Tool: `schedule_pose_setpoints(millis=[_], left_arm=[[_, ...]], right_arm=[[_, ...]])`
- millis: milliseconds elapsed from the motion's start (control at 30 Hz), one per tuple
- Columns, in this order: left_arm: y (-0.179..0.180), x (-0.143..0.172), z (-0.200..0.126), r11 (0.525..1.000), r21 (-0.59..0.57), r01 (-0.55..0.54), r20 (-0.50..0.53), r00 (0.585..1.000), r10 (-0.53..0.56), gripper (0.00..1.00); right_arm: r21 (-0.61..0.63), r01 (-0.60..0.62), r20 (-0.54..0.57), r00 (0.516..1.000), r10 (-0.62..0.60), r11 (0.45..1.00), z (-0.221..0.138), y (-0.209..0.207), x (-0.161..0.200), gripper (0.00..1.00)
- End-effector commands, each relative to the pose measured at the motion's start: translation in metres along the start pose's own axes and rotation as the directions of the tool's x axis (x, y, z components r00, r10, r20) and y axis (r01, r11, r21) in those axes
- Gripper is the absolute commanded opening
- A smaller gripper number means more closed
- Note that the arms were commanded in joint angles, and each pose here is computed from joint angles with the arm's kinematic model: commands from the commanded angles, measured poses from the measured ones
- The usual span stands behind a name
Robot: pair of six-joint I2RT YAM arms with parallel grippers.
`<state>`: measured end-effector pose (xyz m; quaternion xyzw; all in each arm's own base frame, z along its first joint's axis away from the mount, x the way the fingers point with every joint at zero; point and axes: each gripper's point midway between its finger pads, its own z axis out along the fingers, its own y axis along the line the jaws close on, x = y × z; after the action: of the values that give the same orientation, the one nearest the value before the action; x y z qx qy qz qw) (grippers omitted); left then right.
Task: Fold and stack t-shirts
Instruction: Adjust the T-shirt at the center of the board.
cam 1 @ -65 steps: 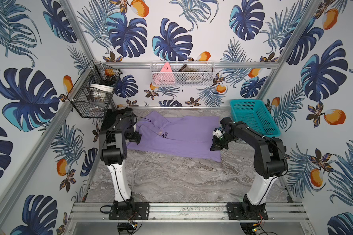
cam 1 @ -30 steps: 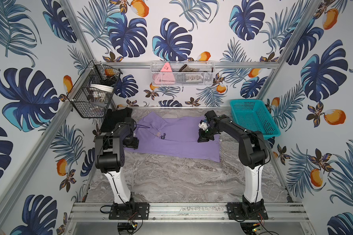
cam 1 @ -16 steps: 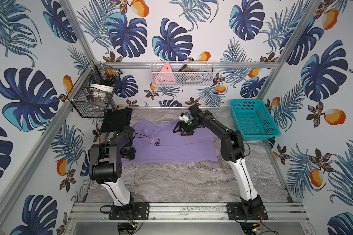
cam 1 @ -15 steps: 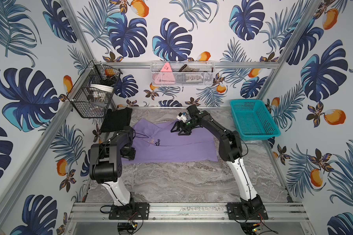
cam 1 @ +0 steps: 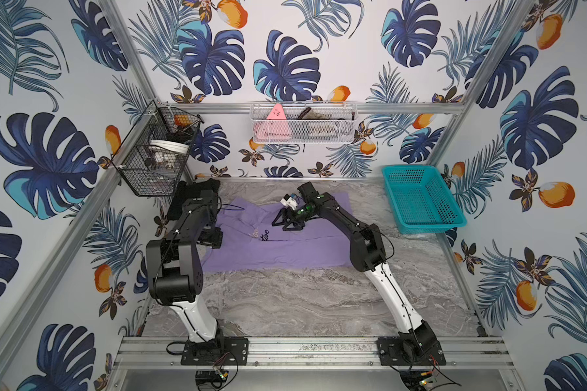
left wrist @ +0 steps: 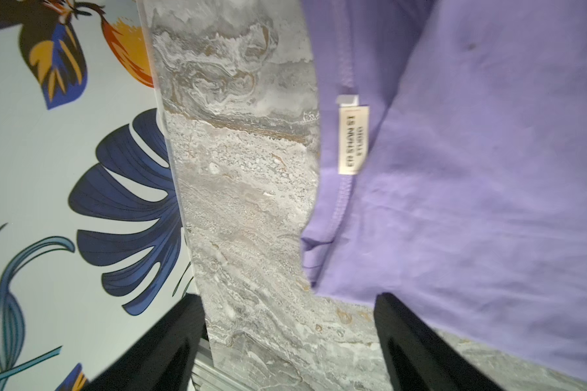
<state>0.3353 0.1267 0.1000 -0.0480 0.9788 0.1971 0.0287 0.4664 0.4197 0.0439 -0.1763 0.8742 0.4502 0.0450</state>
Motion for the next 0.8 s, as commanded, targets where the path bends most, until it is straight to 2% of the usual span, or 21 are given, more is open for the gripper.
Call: schedule_pose_setpoints(millis=[0, 133, 200, 300, 400, 600, 667, 767], left_arm=[[0.004, 0.003, -0.005, 1.0, -0.006, -0.012, -0.025, 1.0, 0.012, 0.87], [0.005, -0.001, -0.005, 1.0, -0.008, -0.011, -0.024, 1.0, 0.011, 0.87], [0.003, -0.003, -0.004, 1.0, 0.001, -0.004, -0.025, 1.0, 0.004, 0.88], [-0.006, -0.008, -0.004, 0.998, 0.056, 0.013, -0.025, 1.0, -0.011, 0.87], [-0.024, -0.017, -0.009, 0.985, 0.169, 0.033, -0.008, 0.999, -0.032, 0.87], [-0.067, -0.041, -0.007, 0.921, 0.385, 0.068, -0.012, 0.998, -0.069, 0.88], [-0.084, -0.048, 0.002, 0.906, 0.418, 0.062, -0.027, 0.998, -0.056, 0.87], [-0.104, -0.057, 0.015, 0.918, 0.395, 0.019, -0.03, 1.0, -0.008, 0.87]], right_arm=[[0.281, -0.008, 0.021, 1.0, 0.002, 0.96, -0.018, -0.081, 0.0, 0.86], [0.334, -0.057, 0.072, 0.997, 0.035, 0.941, -0.05, -0.126, -0.011, 0.86], [0.328, -0.067, 0.081, 0.996, 0.042, 0.942, -0.059, -0.128, -0.013, 0.87], [0.304, -0.045, 0.064, 0.998, 0.026, 0.952, -0.06, -0.111, -0.011, 0.87], [0.292, -0.012, 0.049, 0.999, -0.002, 0.956, -0.063, -0.084, -0.007, 0.88], [0.25, -0.02, 0.051, 0.999, 0.008, 0.968, -0.075, -0.045, -0.001, 0.88], [0.237, -0.018, 0.055, 0.998, 0.005, 0.971, -0.075, -0.036, -0.002, 0.88], [0.221, -0.007, 0.061, 0.998, -0.007, 0.975, -0.068, -0.027, -0.006, 0.88]])
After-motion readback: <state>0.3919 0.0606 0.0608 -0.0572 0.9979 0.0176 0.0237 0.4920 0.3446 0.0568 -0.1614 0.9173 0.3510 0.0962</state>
